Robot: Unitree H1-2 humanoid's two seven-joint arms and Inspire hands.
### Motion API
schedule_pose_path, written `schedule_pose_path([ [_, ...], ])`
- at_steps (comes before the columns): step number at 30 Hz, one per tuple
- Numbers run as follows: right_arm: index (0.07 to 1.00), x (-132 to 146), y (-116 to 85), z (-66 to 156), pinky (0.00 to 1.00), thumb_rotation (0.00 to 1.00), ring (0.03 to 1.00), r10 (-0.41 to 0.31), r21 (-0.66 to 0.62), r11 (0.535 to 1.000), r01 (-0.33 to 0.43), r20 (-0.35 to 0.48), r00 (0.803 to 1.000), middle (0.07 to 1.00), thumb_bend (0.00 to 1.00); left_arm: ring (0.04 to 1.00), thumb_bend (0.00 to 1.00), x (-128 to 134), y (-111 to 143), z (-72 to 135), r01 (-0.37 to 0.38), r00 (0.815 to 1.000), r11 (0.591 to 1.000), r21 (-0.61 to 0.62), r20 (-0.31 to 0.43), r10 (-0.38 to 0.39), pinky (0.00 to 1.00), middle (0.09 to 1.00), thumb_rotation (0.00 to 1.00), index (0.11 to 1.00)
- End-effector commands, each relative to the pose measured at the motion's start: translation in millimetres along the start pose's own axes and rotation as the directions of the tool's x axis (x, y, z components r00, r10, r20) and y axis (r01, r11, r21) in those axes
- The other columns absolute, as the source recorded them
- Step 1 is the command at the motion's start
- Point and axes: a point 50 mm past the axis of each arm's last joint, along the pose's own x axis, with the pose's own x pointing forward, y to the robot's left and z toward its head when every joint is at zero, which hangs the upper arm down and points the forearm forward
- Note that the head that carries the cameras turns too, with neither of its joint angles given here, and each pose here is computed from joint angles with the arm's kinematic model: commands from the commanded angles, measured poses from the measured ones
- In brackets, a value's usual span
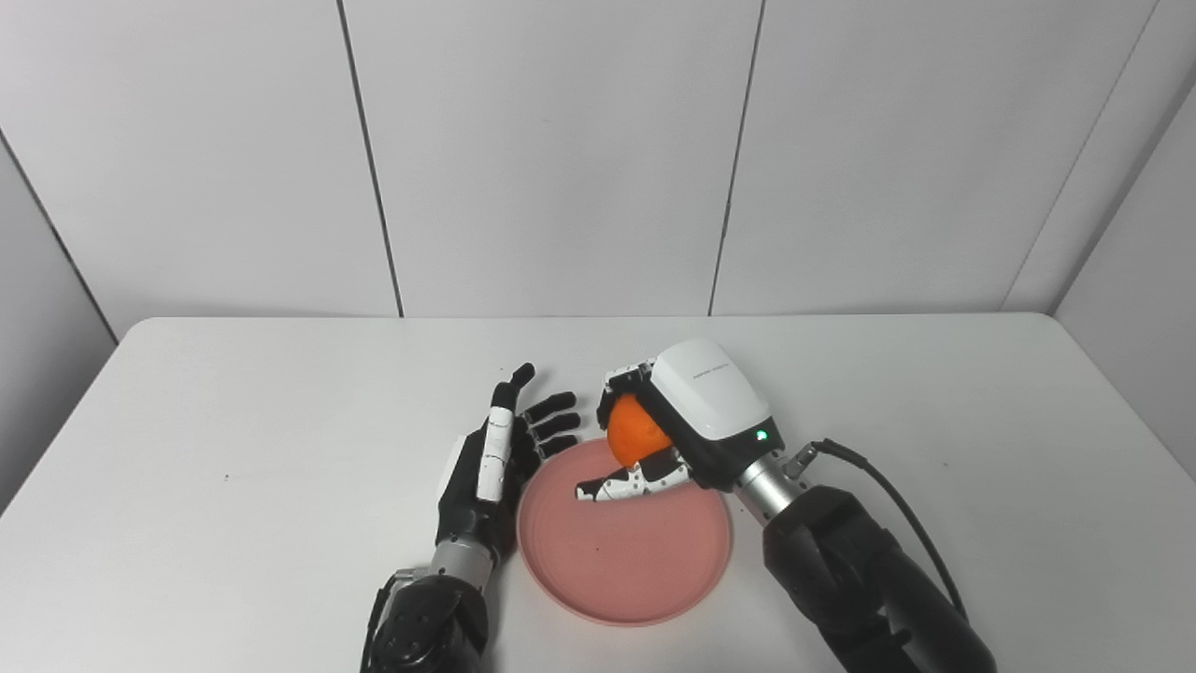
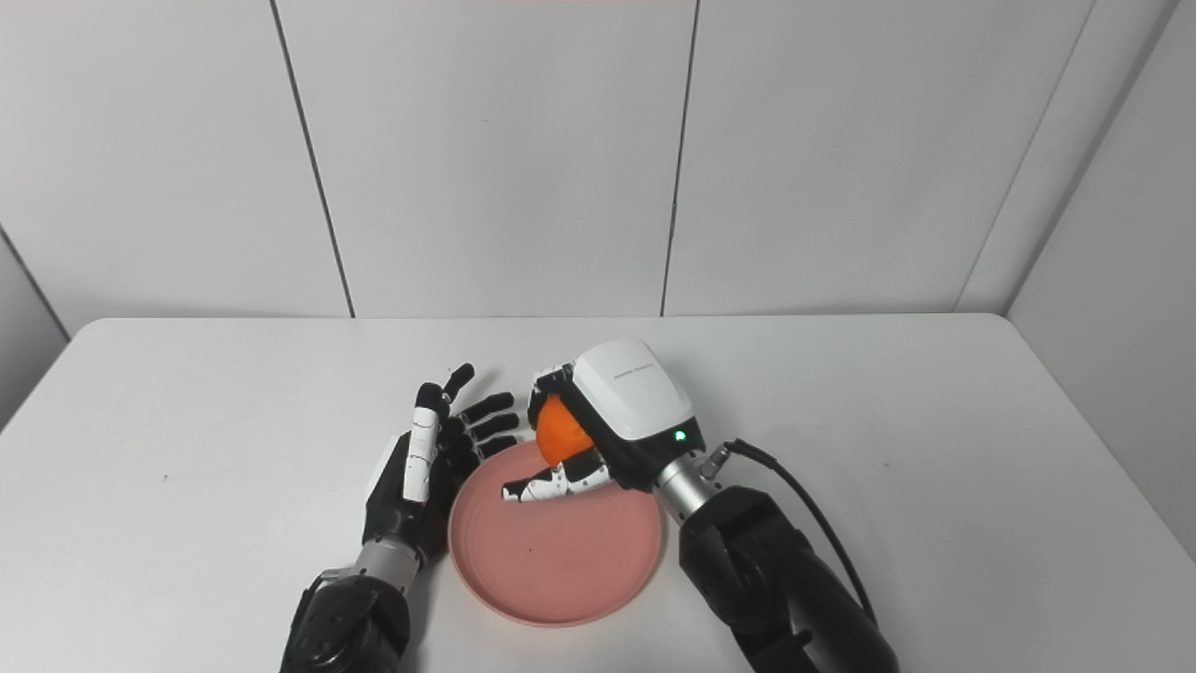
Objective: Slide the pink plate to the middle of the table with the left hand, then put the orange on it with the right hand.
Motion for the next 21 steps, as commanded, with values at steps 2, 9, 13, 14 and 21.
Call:
schedule_pose_path([
  [2,0.358,14,-15,6,0.16,0.39,0.220,-0.052,-0.023,0.998,0.053,0.066,0.996,0.293,0.58,0.740,1.00,-7,8,-16,-0.025,0.997,1.000,0.008,-0.075,0.026,0.73,0.739,0.95,0.927],
  [9,0.371,15,6,4,0.16,0.42,0.222,0.007,0.003,1.000,-0.007,0.057,0.998,0.299,0.58,0.757,1.00,-7,11,-15,-0.019,0.996,1.000,0.003,-0.085,0.019,0.74,0.763,0.94,0.939],
  [13,0.381,15,11,3,0.17,0.45,0.234,0.024,0.008,1.000,-0.024,0.052,0.998,0.308,0.58,0.746,1.00,-8,10,-14,-0.019,0.996,1.000,0.007,-0.088,0.019,0.73,0.762,0.94,0.936],
  [14,0.379,15,12,3,0.17,0.45,0.234,0.025,0.009,1.000,-0.026,0.051,0.998,0.307,0.58,0.745,1.00,-8,10,-14,-0.019,0.996,1.000,0.008,-0.088,0.020,0.73,0.762,0.94,0.935],
  [21,0.389,14,17,4,0.18,0.49,0.245,0.038,-0.001,0.999,-0.038,0.040,0.998,0.318,0.58,0.752,1.00,-7,10,-14,-0.015,0.995,1.000,0.014,-0.097,0.017,0.73,0.782,0.94,0.936],
])
